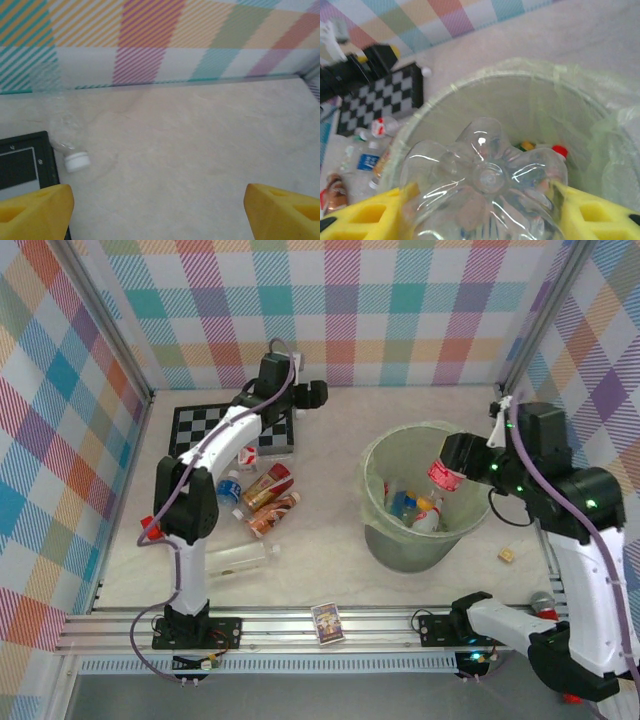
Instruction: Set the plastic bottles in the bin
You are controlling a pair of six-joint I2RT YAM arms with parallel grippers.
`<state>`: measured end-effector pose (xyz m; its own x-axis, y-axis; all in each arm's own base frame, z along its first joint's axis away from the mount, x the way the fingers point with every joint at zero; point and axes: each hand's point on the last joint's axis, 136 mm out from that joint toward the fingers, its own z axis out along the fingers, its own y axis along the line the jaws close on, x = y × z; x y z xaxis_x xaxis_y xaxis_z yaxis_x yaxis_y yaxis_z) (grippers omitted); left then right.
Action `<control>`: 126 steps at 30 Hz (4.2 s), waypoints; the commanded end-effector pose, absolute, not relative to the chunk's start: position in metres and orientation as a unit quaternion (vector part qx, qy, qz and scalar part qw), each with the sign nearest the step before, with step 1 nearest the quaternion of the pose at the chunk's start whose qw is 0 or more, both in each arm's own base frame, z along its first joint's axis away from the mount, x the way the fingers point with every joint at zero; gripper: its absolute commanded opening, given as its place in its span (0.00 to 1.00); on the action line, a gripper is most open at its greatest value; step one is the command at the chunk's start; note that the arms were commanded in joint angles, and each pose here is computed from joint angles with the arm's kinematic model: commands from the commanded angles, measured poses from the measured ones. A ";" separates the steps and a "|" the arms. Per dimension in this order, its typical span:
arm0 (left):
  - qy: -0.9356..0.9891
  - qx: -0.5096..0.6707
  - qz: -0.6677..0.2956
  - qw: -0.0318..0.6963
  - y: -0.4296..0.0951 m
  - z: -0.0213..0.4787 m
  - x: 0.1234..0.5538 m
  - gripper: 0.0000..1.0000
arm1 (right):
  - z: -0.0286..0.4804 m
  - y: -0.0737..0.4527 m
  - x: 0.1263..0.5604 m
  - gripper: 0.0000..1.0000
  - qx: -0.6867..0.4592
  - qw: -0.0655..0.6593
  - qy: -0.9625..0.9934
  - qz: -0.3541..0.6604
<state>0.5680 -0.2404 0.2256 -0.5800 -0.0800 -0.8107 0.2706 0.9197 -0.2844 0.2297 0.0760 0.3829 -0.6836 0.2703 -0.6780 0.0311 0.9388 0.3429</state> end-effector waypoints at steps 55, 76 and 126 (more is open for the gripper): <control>0.889 -0.009 -0.218 0.401 -0.264 0.085 0.668 0.84 | 0.268 0.106 0.255 0.88 0.115 0.233 0.941 0.218; 0.913 0.065 -0.012 0.403 -0.251 0.123 0.615 0.91 | 0.269 0.108 0.255 0.89 0.110 0.240 0.938 0.225; 0.917 0.033 -0.058 0.393 -0.250 0.089 0.641 0.86 | 0.267 0.109 0.251 0.89 0.110 0.243 0.935 0.232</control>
<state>0.6434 -0.2537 0.1037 -0.6544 0.0334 -0.7554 0.1211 0.9908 -0.0610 0.2527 0.1065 0.2636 -0.8610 0.3304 -0.3868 0.1235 0.8734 0.4710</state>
